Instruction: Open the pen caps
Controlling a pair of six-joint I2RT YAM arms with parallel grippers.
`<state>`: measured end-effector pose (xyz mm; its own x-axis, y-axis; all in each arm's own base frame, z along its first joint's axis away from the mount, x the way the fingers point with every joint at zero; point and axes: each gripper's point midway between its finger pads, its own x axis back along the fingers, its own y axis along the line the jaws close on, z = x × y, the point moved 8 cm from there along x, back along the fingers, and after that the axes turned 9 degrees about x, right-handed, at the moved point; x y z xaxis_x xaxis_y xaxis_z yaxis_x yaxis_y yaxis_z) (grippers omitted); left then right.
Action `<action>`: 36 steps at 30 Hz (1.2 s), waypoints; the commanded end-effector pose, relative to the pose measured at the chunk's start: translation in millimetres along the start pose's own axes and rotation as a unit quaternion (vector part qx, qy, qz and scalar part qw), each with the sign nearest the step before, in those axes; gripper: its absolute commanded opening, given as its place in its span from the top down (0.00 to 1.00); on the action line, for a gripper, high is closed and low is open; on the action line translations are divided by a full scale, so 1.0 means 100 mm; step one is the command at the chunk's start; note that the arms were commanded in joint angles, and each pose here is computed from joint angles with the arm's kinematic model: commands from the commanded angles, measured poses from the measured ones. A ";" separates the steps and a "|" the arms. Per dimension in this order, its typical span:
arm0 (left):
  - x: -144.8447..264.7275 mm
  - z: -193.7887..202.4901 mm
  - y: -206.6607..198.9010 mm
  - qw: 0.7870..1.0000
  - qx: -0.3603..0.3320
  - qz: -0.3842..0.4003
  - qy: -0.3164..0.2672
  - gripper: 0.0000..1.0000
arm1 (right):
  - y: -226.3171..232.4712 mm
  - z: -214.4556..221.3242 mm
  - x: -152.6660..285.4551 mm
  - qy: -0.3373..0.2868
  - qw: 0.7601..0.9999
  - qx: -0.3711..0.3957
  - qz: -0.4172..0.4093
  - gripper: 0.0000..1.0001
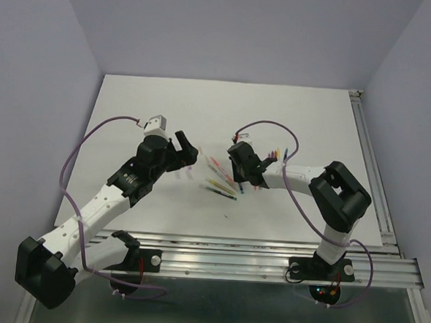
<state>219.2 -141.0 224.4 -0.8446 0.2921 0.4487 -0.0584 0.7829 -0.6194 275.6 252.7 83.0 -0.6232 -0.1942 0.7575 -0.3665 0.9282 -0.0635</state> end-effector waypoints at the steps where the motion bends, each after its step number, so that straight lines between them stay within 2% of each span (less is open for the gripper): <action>1: 0.09 -0.07 -0.08 0.999 0.004 0.030 -0.016 0.01 | -0.02 0.39 -0.03 0.066 0.998 0.012 -0.006 0.88; 6: 0.11 -0.05 -0.11 0.999 0.000 0.047 -0.005 0.01 | -0.05 0.28 0.02 0.037 0.999 0.016 0.003 0.99; 13: 0.11 0.02 -0.31 0.990 0.002 0.134 0.039 0.01 | -0.15 -0.21 0.38 -0.059 0.998 0.014 0.022 0.99; 16: 0.12 0.07 -0.40 0.981 0.014 0.187 0.054 0.01 | -0.09 -0.20 0.60 -0.099 0.994 0.005 -0.049 0.99; 19: 0.11 0.14 -0.47 0.972 0.035 0.225 0.064 0.01 | 0.04 -0.17 0.78 -0.131 0.980 0.002 -0.151 0.99; 22: 0.07 0.22 -0.55 0.965 0.047 0.247 0.079 0.01 | 0.20 -0.05 1.05 -0.152 0.946 -0.005 -0.288 0.99; 26: 0.02 0.31 -0.66 0.957 0.044 0.268 0.096 0.01 | 0.27 -0.04 1.28 -0.186 0.911 -0.019 -0.367 0.99; 29: -0.05 0.37 -0.68 0.958 0.046 0.260 0.108 0.02 | 0.28 -0.08 1.40 -0.212 0.896 -0.026 -0.388 0.99; 36: -0.06 0.40 -0.74 0.956 0.049 0.267 0.115 0.06 | 0.27 -0.14 1.54 -0.241 0.883 -0.032 -0.402 0.99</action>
<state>205.2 -215.7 214.4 -0.6238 0.7248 0.2925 0.2040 0.5123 -0.8342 183.9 247.0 188.5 -0.4361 -0.8500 0.2955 -0.7446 0.5252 0.4119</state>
